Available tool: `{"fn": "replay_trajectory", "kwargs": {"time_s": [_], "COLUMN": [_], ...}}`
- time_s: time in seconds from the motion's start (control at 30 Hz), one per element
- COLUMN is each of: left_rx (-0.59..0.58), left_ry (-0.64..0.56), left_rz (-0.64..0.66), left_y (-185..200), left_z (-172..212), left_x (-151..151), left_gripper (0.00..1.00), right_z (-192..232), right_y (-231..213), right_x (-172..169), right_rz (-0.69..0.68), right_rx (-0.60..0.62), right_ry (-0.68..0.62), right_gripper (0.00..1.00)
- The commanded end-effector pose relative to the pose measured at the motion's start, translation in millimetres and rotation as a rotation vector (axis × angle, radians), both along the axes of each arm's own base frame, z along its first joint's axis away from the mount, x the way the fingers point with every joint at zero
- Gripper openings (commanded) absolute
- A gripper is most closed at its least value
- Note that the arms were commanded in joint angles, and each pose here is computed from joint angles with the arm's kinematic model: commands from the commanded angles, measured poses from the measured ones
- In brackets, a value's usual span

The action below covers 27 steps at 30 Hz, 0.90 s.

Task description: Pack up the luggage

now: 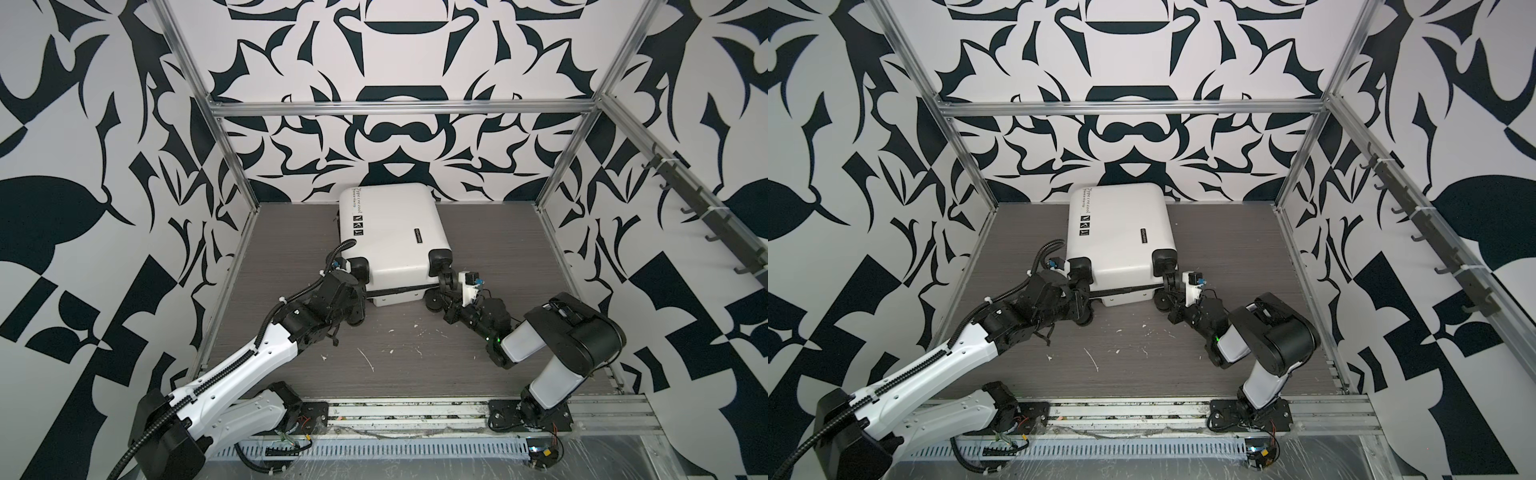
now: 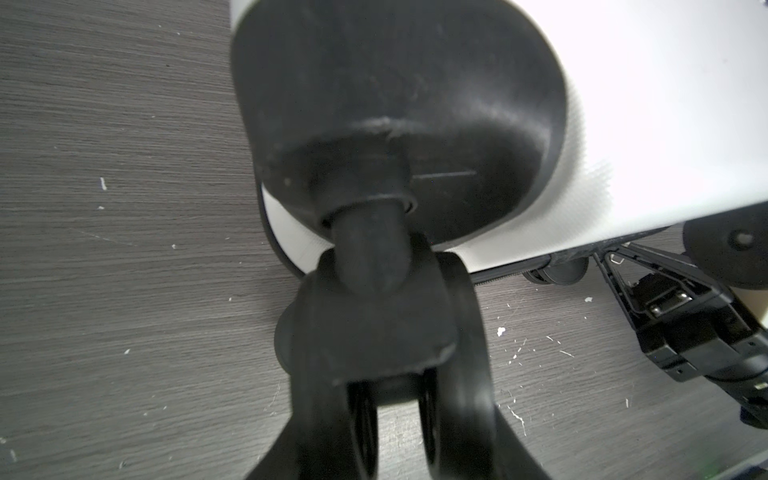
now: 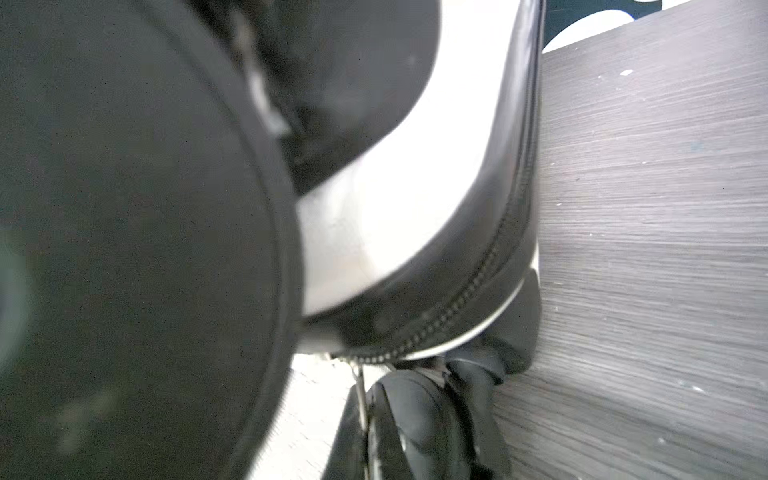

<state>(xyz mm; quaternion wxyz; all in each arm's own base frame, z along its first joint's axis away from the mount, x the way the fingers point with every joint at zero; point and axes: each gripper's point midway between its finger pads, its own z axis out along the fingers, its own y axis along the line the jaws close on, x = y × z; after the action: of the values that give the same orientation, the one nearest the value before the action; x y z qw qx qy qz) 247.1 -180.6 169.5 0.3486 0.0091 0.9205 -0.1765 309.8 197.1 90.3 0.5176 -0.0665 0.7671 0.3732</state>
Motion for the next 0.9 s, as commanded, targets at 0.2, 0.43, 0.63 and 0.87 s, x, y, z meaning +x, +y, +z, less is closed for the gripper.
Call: {"fn": "replay_trajectory", "kwargs": {"time_s": [0.2, 0.43, 0.63, 0.87], "left_rx": [0.057, 0.061, 0.057, 0.047], "left_ry": [-0.072, -0.068, -0.070, -0.093], "left_rz": [0.048, 0.052, 0.052, 0.064], "left_y": [29, 32, 31, 34], "left_z": [14, 12, 13, 18], "left_x": [-2, -2, 0, 0], "left_gripper": [0.00, 0.00, 0.00, 0.00], "right_z": [10, 21, 24, 22], "right_y": [-53, -58, -45, -33], "right_x": [35, 43, 42, 29], "right_rz": [-0.239, -0.259, -0.181, -0.087], "right_rx": [0.061, 0.077, 0.069, 0.013], "right_ry": [0.000, -0.028, -0.008, 0.028], "right_gripper": [0.00, 0.00, 0.00, 0.00]}}
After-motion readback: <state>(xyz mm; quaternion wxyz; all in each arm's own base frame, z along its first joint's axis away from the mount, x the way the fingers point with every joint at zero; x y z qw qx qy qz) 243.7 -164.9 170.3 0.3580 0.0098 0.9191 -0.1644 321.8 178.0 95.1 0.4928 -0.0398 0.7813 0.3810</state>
